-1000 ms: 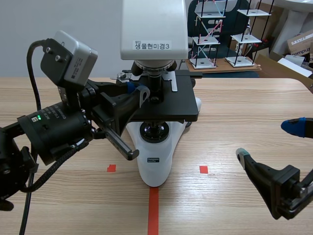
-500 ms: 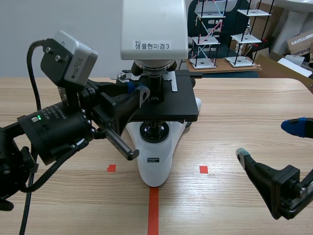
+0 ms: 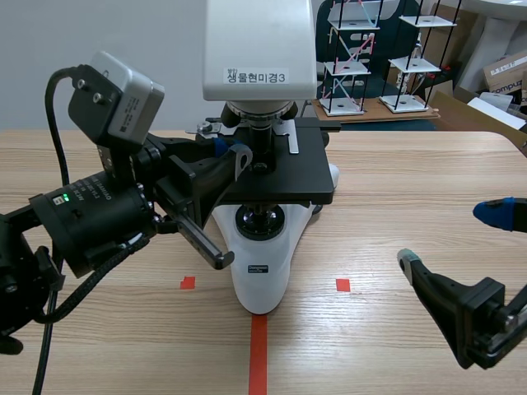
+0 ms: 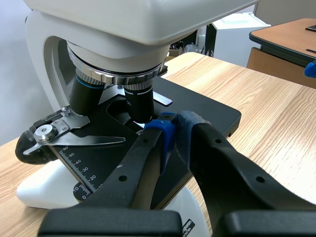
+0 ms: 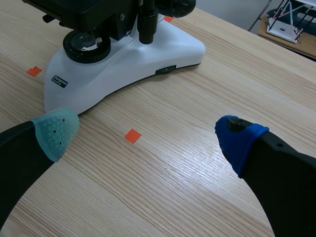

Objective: Return to the home posture

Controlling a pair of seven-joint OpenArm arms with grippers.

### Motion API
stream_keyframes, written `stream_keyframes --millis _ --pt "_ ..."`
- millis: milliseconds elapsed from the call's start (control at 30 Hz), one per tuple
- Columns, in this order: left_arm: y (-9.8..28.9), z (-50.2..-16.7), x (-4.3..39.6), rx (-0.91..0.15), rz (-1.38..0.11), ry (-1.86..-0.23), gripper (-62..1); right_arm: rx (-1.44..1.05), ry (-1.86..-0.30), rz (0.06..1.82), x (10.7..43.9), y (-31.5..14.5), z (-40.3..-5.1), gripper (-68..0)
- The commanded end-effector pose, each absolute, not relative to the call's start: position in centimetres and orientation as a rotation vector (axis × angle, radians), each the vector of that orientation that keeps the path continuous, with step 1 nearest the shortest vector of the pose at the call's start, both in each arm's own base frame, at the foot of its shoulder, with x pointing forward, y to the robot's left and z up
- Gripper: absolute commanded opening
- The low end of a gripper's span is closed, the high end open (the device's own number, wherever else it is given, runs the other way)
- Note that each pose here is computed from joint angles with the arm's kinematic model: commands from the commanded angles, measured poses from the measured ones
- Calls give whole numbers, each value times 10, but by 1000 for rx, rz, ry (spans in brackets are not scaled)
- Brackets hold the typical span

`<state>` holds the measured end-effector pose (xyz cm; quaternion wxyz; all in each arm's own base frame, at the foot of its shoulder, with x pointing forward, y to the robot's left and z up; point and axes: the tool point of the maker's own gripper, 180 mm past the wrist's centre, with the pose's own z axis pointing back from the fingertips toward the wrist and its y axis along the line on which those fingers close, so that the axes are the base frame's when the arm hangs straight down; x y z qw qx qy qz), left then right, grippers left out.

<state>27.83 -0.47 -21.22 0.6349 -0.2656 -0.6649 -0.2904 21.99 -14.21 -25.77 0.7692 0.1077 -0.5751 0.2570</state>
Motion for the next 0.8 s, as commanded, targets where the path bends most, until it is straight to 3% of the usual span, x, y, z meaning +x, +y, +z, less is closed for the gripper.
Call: stream_keyframes --millis 0,300,767 --pt "-5 -202 278 -621 -655 -1552 -594 233 -1280 556 223 -142 -249 -62" --pt "24 -213 271 -571 -582 -1551 -594 233 -1279 556 223 -142 -249 -62" --pt "73 -206 210 -564 -556 -1582 -592 233 -1279 556 223 -142 -249 -62"
